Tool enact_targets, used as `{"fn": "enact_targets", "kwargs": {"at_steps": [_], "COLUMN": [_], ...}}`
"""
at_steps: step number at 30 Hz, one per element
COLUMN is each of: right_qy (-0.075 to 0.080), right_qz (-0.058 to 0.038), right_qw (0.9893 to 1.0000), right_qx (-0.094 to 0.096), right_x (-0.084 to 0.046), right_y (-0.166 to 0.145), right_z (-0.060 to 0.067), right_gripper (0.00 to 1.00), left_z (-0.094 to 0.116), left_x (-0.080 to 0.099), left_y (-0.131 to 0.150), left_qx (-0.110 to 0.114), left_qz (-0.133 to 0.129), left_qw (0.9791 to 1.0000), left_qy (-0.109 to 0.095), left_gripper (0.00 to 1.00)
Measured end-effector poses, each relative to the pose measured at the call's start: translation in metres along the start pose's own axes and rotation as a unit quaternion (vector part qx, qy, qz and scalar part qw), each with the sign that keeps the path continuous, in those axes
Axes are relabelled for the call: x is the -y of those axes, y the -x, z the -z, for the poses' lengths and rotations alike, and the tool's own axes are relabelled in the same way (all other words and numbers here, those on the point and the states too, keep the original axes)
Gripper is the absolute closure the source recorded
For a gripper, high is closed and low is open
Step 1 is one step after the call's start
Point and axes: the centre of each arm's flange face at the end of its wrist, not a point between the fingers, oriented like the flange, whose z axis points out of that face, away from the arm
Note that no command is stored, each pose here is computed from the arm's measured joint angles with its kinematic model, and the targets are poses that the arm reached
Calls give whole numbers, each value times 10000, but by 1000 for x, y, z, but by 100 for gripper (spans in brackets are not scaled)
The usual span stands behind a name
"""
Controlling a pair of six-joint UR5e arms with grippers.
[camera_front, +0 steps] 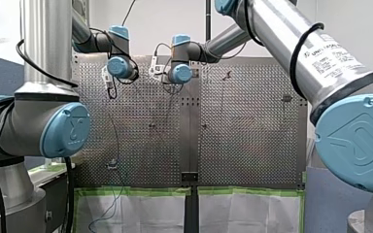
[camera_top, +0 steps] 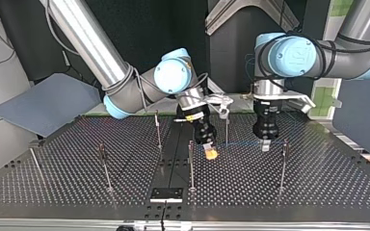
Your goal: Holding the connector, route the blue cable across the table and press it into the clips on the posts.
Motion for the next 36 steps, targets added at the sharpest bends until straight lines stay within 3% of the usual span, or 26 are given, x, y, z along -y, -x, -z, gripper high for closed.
{"fn": "enact_targets", "kwargs": {"at_steps": [5,12,20,24,29,36], "right_qy": [9,50,111,144,208,304], "right_qz": [3,22,61,67,88,160], "right_qw": [10000,9998,9987,9978,9964,9933], "right_qx": [52,204,490,648,811,1107], "right_x": [-1,-4,-11,-15,-19,-26], "right_y": [3,18,46,60,77,104], "right_z": [1,6,18,25,34,51], "right_gripper": [100,100,100,100,100,100], "left_z": [8,26,44,52,63,78], "left_x": [3,2,6,10,10,3], "left_y": [-6,-26,-50,-64,-93,-139], "left_qx": [-168,-387,-435,-488,-712,-1039], "left_qz": [-159,-339,-335,-294,-335,-306], "left_qw": [9997,9982,9981,9981,9965,9935], "left_qy": [121,322,280,221,271,347], "left_gripper": [94,94,94,94,94,94]}}
